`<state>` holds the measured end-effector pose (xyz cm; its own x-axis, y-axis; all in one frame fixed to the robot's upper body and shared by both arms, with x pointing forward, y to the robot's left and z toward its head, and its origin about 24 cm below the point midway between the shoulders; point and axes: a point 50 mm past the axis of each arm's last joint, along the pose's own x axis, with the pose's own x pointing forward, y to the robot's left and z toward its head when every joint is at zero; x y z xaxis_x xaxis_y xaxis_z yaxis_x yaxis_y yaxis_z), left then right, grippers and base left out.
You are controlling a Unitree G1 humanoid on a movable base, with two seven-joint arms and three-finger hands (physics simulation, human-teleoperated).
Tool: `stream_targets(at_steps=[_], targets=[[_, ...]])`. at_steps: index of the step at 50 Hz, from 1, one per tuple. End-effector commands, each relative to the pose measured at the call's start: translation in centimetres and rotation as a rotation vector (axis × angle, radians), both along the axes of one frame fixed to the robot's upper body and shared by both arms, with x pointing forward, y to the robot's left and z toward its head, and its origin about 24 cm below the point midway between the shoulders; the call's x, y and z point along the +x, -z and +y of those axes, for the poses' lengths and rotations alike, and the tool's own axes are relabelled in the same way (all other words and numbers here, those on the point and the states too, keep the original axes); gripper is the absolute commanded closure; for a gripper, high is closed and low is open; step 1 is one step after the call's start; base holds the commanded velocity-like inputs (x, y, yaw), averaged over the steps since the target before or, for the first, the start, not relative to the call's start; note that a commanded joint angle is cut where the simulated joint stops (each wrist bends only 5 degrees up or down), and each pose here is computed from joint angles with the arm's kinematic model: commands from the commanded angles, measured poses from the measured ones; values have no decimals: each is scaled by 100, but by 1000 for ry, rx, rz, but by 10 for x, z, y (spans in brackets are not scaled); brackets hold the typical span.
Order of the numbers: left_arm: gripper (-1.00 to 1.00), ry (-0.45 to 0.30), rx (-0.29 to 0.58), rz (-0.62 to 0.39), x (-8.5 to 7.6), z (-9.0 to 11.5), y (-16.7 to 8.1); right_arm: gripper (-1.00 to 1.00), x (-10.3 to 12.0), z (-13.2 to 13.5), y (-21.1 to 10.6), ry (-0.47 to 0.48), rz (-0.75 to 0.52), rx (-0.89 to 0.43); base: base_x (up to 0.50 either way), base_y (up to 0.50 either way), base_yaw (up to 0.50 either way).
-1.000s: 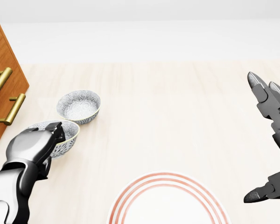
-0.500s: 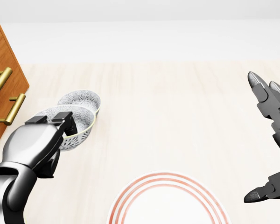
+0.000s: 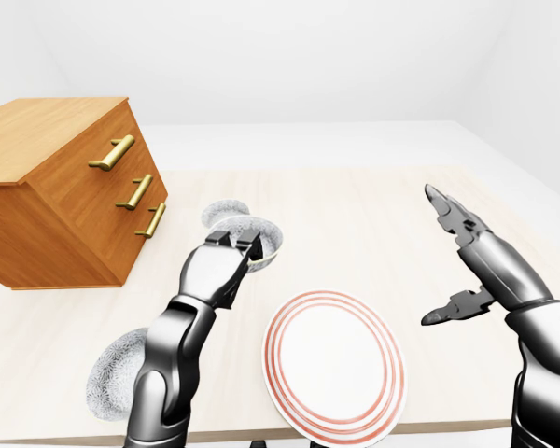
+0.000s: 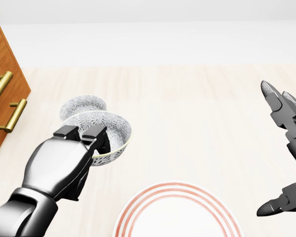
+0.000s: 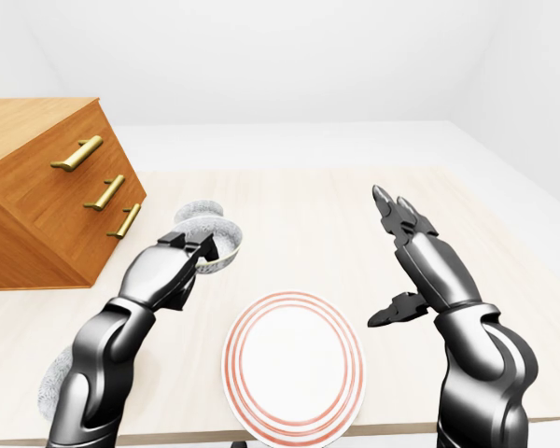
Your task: Put the bowl in the middle on the plate.
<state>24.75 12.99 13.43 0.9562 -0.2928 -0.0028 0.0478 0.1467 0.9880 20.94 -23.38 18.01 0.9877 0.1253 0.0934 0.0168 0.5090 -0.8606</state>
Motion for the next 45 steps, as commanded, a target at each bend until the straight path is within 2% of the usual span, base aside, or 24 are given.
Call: stream_targets(at_steps=[1, 11, 28, 39, 45], targets=[[100, -7, 30, -44, -8, -9, -2, -100, 1, -1, 3, 0, 13, 13, 0, 0, 0], [100, 7, 42, -31, -17, -15, 7, -100, -1, 1, -1, -2, -5, -5, 0, 0, 0], [100, -4, 55, -6, -23, -15, 20, -100, -2, 1, -1, 1, -6, -3, 0, 0, 0], [100, 65, 38, -50, -30, -34, 8, -100, -1, 0, 0, 0, 0, 2, 0, 0, 0], [100, 76, 47, -47, -33, -38, 13, -100, -1, 0, 0, -1, 0, 2, 0, 0, 0]])
